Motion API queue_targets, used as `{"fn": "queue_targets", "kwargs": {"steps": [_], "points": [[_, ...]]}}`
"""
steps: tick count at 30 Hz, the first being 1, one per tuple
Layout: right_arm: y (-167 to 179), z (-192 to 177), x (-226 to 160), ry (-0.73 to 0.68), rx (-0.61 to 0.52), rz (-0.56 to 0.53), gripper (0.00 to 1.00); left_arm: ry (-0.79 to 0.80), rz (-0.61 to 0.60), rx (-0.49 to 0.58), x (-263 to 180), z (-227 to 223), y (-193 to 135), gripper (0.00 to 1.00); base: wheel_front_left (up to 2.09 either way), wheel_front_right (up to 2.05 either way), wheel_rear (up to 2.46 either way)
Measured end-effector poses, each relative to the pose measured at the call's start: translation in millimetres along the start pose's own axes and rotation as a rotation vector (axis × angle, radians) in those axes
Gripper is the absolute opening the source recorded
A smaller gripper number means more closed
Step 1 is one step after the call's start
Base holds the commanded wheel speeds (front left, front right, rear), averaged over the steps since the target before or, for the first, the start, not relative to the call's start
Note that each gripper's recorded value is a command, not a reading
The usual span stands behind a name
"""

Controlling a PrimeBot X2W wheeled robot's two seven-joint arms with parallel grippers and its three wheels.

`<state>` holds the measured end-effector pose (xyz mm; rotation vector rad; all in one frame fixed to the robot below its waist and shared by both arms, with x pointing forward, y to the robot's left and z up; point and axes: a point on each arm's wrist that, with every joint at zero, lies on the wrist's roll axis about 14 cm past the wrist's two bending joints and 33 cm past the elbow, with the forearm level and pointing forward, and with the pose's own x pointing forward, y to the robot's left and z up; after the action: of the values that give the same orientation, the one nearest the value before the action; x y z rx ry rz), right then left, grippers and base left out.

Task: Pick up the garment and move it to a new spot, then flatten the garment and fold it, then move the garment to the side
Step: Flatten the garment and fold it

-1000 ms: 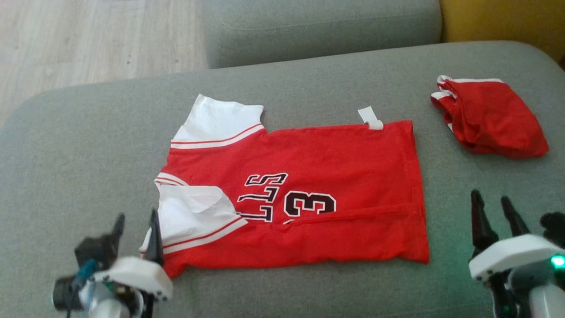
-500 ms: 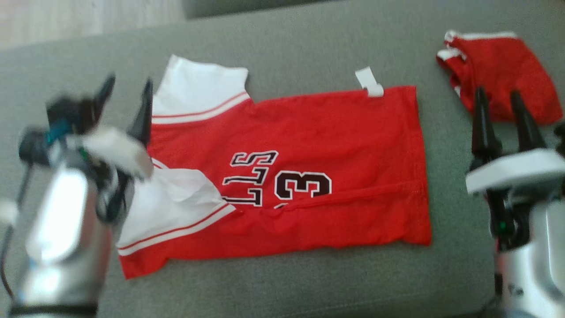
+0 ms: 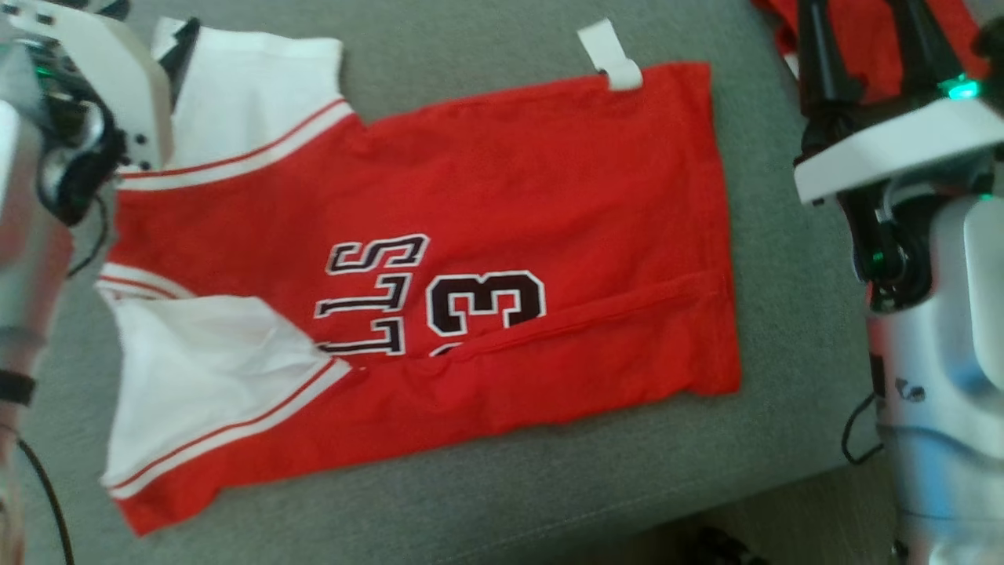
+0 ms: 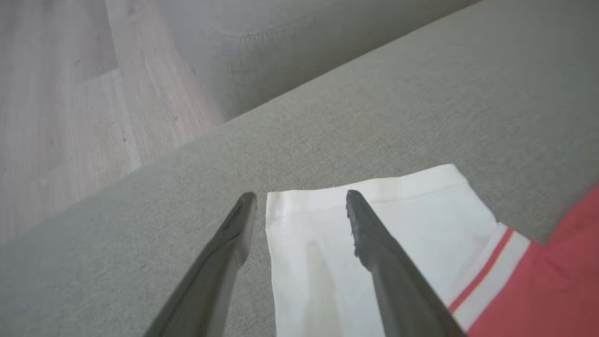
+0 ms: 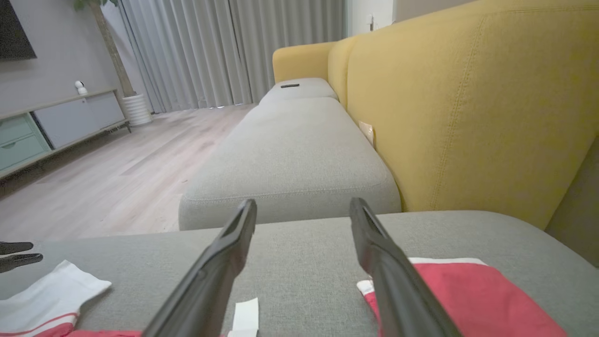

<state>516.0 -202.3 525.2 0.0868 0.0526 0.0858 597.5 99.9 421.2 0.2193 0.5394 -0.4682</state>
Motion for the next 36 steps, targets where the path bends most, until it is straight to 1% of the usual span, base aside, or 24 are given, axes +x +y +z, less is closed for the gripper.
{"fn": "queue_targets", "kwargs": {"steps": [4, 8, 18, 23, 24, 25, 26, 29, 32, 36], "points": [[-8, -12, 3, 0.03, -0.019, -0.011, 1.0, 0.097, -0.023, 0.026, 21, -25, 0, 1.0, 0.0, 0.0, 0.0], [-13, -18, 4, 0.045, -0.026, -0.018, 1.0, 0.157, -0.023, 0.043, 33, -43, 4, 1.0, 0.0, 0.0, 0.0], [-31, -28, 0, 0.072, -0.04, -0.056, 1.0, 0.181, -0.016, 0.02, 49, -44, 12, 1.0, 0.0, 0.0, 0.0], [-36, -24, 4, 0.062, -0.048, -0.066, 1.0, 0.204, -0.015, -0.01, 53, -47, 14, 1.0, 0.0, 0.0, 0.0], [-36, -23, 5, 0.06, -0.05, -0.065, 1.0, 0.21, -0.018, -0.029, 53, -48, 13, 0.93, 0.0, 0.0, 0.0], [-36, -22, 6, 0.058, -0.05, -0.063, 1.0, 0.214, -0.022, -0.045, 52, -49, 12, 0.14, 0.0, 0.0, 0.0], [-35, -21, 6, 0.055, -0.051, -0.062, 1.0, 0.217, -0.027, -0.054, 52, -49, 11, 0.0, 0.0, 0.0, 0.0], [-36, -18, 8, 0.048, -0.056, -0.062, 1.0, 0.216, -0.047, -0.056, 50, -47, 3, 0.0, 0.0, 0.0, 0.0], [-37, -16, 8, 0.049, -0.068, -0.059, 1.0, 0.186, -0.042, -0.052, 44, -43, 5, 0.0, 0.0, 0.0, 0.0], [-32, -16, 9, 0.066, -0.065, -0.045, 1.0, 0.07, -0.022, -0.04, 33, -21, 12, 0.0, 0.0, 0.0, 0.0]]}}
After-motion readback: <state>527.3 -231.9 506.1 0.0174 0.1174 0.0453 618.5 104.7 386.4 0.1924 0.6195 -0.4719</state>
